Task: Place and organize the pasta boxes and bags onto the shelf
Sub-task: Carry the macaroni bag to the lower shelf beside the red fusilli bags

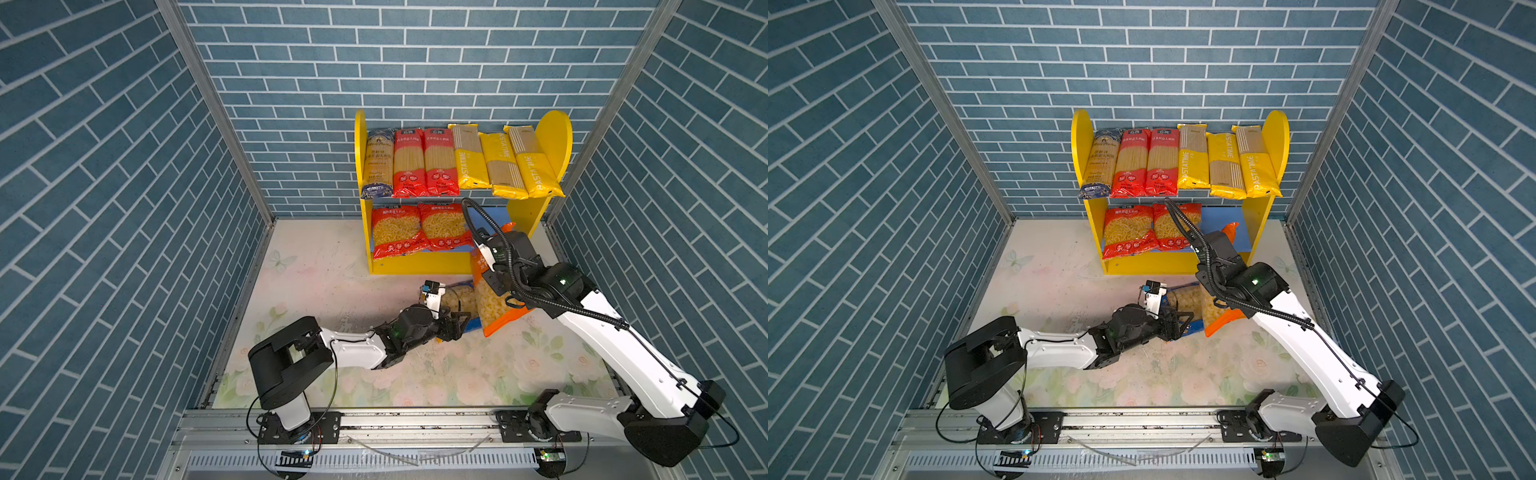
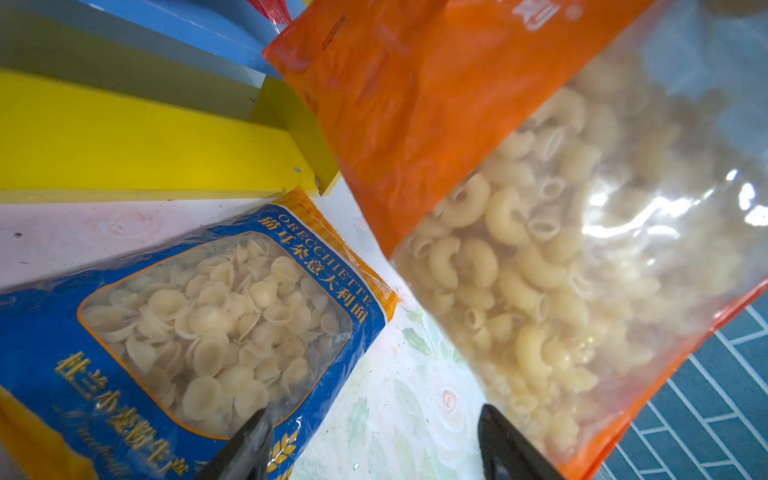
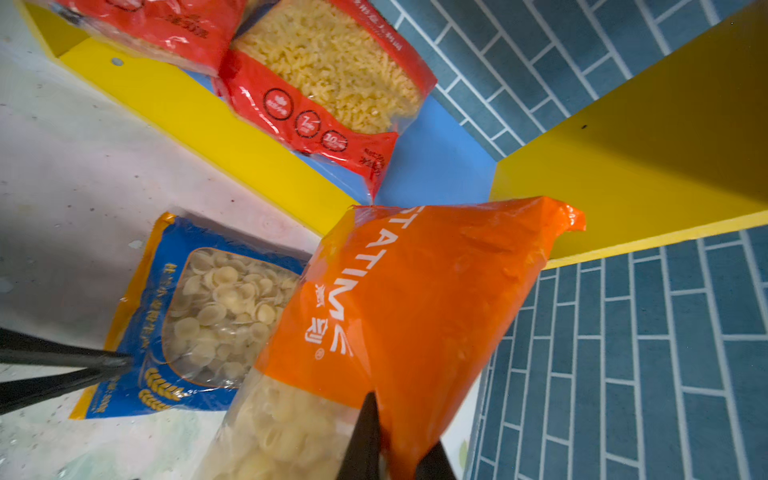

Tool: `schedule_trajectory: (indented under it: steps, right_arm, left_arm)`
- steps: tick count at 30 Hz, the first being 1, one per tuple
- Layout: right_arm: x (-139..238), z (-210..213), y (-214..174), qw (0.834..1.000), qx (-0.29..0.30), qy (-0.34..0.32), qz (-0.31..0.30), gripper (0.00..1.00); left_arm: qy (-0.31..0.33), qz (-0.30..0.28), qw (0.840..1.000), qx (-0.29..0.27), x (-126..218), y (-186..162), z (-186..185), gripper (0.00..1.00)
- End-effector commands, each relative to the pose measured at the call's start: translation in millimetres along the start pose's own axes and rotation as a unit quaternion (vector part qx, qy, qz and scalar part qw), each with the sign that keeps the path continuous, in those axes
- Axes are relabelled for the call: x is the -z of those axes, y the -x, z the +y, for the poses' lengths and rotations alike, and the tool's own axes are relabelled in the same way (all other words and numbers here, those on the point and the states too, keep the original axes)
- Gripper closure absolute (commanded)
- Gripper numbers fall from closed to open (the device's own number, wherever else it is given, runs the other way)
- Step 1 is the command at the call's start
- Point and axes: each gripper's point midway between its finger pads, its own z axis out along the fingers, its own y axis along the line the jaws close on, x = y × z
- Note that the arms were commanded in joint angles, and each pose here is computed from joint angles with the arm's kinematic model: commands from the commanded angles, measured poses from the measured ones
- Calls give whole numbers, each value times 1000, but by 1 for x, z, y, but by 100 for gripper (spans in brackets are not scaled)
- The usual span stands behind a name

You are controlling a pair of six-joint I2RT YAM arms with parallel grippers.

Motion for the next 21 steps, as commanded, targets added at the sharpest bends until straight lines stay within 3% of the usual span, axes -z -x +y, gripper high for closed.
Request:
schedule_trajectory:
  steps: [1, 11, 21]
  right_arm:
    - [25, -53, 49, 991, -35, -93, -87, 100]
    - [15, -81, 89, 968, -72, -179, -160, 100]
    - [28, -91, 61, 964, -95, -201, -149, 100]
  left_arm:
    - [-36, -19, 999, 1, -7, 15, -22, 22]
    - [-40, -6, 999, -20, -22, 19, -32, 22]
    - [-38, 3, 999, -19, -32, 14, -28, 22]
